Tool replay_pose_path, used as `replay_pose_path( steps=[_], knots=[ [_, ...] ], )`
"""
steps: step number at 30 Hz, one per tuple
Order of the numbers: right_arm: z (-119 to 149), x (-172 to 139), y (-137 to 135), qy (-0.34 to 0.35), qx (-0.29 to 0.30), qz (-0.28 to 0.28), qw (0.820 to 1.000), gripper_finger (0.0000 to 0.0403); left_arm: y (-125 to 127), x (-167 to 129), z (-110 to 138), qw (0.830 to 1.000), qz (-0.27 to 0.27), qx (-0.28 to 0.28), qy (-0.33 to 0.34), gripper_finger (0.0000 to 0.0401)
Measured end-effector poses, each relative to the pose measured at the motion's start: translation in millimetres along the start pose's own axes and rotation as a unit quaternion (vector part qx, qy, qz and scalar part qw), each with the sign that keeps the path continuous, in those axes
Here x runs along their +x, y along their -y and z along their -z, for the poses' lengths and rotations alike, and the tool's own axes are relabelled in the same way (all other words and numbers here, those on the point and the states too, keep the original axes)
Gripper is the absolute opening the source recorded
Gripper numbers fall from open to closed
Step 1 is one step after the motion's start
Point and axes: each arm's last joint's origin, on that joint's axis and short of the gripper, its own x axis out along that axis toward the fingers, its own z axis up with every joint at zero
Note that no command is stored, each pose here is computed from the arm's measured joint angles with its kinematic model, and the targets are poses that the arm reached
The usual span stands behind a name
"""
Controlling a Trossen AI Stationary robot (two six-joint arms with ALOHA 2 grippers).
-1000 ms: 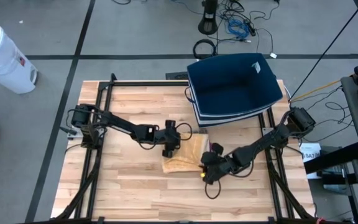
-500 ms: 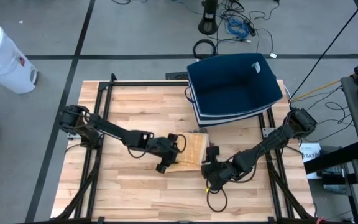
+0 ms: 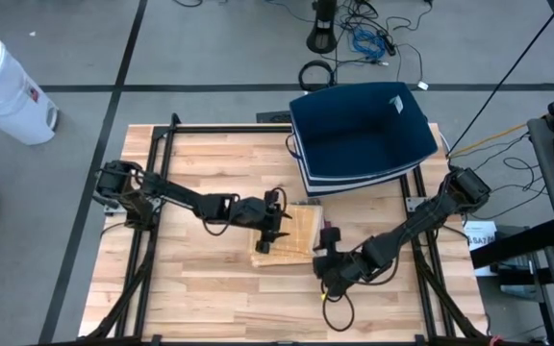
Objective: Fold towel
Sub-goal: Put the folded stacked towels into the blue laundry bin
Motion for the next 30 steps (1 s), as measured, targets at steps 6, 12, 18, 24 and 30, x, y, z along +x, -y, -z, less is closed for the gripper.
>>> replay_pose_path(
  steps=[6,12,18,24,30],
  knots=[
    [-6,-12,-4,-0.006,-0.028,0.022,0.999,0.0299,-5,2,3,0.998,0.050,-0.022,0.009,0.0236],
    [-25,-22,-5,0.035,-0.043,0.035,0.998,0.0298,-1,14,11,0.997,0.071,-0.030,0.012,0.0236],
    [-15,-7,6,0.015,-0.036,0.035,0.999,0.0298,5,32,25,0.996,0.082,-0.037,0.017,0.0236],
    [-3,12,13,0.029,-0.040,0.015,0.999,0.0298,1,35,29,0.996,0.074,-0.037,0.017,0.0236],
    [10,26,14,0.012,-0.053,0.010,0.998,0.0298,-8,38,35,0.997,0.065,-0.046,0.011,0.0236]
  ],
)
